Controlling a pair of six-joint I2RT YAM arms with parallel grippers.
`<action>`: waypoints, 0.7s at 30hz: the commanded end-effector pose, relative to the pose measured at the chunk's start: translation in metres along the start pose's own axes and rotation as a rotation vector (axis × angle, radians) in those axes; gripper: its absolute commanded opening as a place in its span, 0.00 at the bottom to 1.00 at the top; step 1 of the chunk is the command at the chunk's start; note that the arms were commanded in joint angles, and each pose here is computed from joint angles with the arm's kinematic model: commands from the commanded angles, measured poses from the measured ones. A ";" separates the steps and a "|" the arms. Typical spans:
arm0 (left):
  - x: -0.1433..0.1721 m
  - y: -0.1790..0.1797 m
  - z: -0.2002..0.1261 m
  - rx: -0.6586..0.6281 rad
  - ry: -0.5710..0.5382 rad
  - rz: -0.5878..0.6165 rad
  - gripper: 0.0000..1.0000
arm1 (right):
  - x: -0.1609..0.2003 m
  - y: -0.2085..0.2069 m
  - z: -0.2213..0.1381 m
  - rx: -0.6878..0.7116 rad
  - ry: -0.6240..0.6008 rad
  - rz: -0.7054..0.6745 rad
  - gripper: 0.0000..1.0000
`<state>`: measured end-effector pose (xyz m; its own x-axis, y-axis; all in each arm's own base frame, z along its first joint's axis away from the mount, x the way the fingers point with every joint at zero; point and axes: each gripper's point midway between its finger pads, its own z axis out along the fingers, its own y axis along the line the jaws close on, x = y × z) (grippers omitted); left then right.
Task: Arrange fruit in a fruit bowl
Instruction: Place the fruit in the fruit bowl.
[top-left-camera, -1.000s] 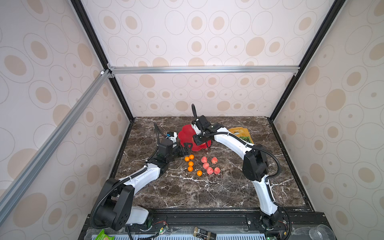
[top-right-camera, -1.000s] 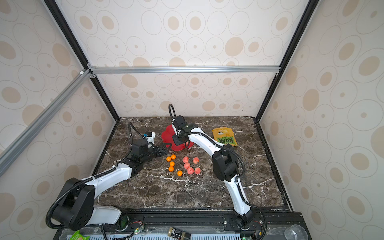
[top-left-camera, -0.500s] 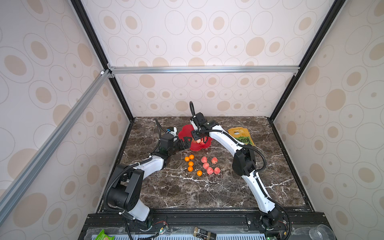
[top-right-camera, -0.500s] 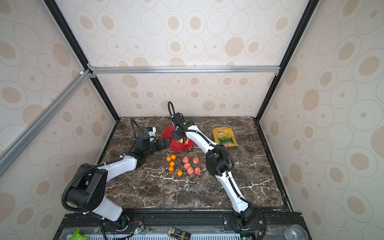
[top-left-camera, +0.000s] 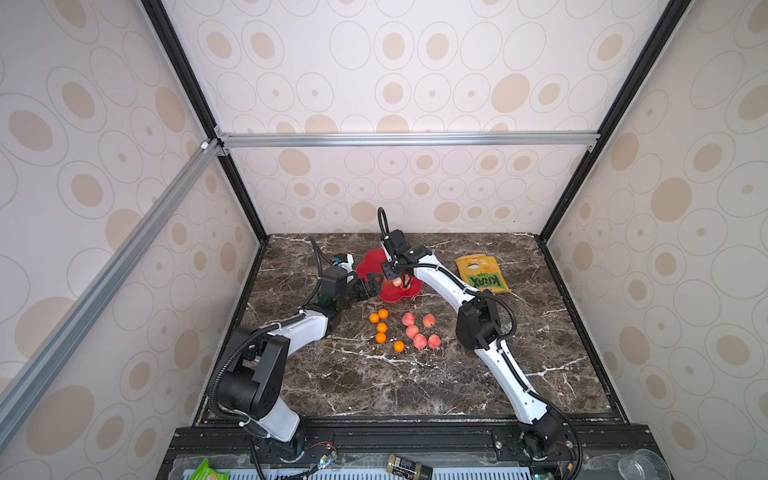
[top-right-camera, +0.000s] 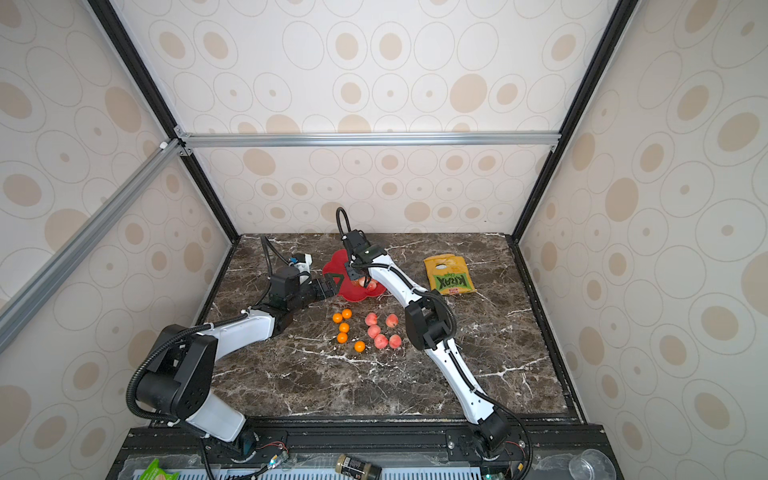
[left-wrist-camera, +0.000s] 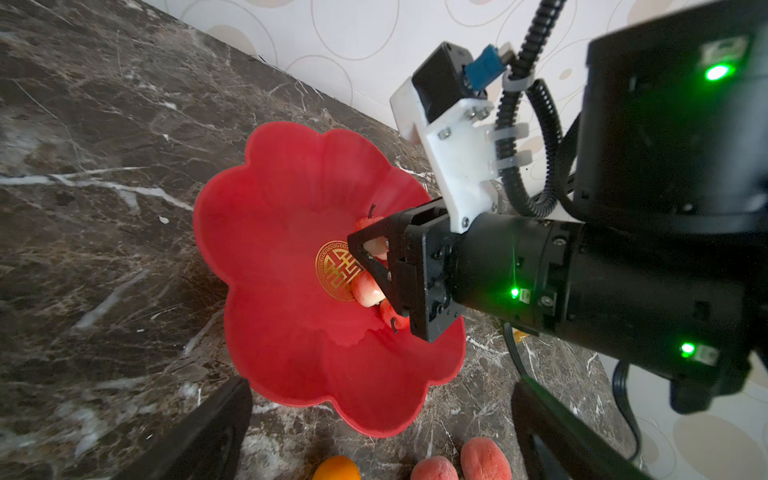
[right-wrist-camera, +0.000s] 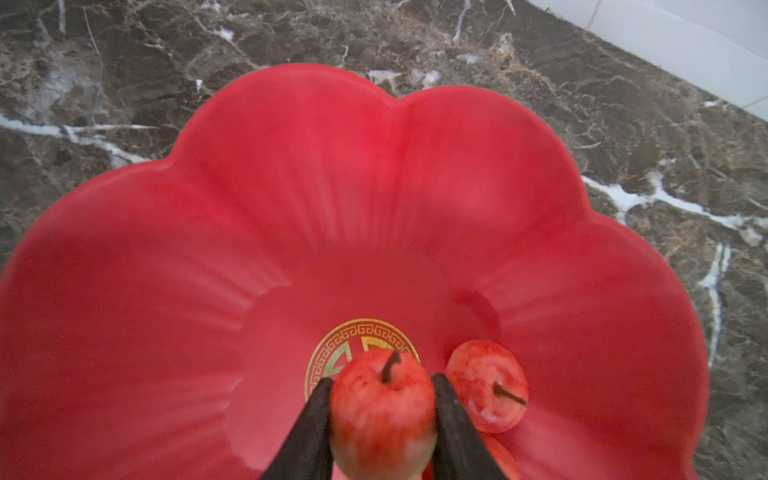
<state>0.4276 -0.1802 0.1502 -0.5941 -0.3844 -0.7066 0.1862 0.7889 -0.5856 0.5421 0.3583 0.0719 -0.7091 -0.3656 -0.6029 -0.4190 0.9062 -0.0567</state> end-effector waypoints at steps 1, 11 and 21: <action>-0.024 -0.006 0.005 0.018 -0.055 0.006 0.98 | -0.010 -0.009 0.006 0.044 -0.044 0.006 0.35; -0.023 0.002 0.008 0.015 -0.049 -0.011 0.98 | 0.001 -0.014 0.020 0.070 -0.019 0.008 0.36; -0.026 0.002 0.007 0.014 -0.054 -0.012 0.98 | 0.010 -0.017 0.023 0.093 0.009 0.017 0.36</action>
<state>0.4379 -0.1719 0.1417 -0.5953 -0.3987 -0.6976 0.1603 0.7919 -0.5893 0.5547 0.3505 0.0603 -0.7040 -0.3539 -0.6157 -0.3738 0.9218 -0.1024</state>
